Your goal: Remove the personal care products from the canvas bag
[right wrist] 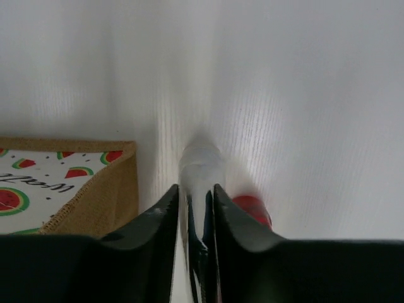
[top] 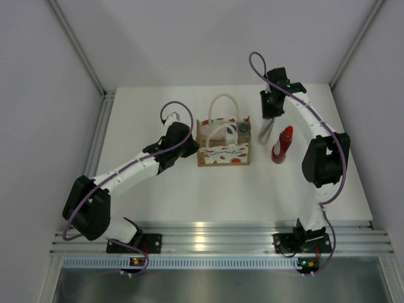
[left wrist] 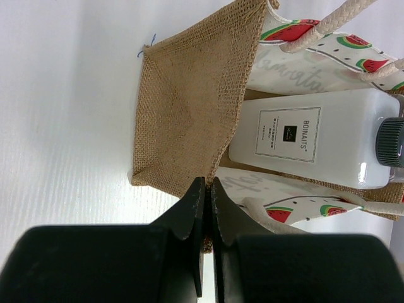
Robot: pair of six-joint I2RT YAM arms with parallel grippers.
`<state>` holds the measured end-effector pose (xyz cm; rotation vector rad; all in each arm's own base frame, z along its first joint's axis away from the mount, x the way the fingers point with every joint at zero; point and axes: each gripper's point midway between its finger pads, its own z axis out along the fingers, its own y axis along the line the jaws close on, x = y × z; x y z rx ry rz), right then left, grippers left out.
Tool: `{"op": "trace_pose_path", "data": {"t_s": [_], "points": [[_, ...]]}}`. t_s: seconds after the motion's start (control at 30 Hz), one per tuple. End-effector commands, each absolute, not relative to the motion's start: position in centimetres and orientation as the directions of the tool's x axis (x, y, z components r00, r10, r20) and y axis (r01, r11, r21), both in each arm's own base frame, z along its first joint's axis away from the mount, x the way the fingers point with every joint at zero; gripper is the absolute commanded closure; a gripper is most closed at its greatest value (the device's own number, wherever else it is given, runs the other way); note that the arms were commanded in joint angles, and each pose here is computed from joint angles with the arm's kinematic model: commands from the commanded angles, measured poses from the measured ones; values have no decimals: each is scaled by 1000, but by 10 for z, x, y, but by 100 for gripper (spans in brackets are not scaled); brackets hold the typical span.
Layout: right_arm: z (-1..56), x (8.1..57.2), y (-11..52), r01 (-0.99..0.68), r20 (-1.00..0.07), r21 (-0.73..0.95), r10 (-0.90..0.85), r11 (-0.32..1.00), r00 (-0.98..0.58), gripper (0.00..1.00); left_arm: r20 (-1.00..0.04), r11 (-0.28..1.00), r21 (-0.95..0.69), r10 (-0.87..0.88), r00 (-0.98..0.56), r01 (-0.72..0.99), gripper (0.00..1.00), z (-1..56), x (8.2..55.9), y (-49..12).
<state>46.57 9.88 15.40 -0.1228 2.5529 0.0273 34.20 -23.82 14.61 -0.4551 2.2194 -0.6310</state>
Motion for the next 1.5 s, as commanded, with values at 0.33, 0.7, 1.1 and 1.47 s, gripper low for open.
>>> {"op": "trace_pose_path", "data": {"t_s": [0.33,0.7,1.1,1.47], "points": [[228,464,100,-73,-705,16,-41,997,-708,38,-570,851,-509,-447,-690,-131,100,128,327,-229],[291,415,187,-245,-798,-47,-184,968,-573,42,-561,850,-511,-442,-700,-127,100,126,327,-232],[242,398,247,-368,-731,-1,-252,930,-634,50,-559,849,-515,-438,-704,-119,100,127,326,-234],[216,394,260,-363,-693,9,-256,932,-674,50,-556,850,-514,-434,-709,-117,100,125,327,-236]]}}
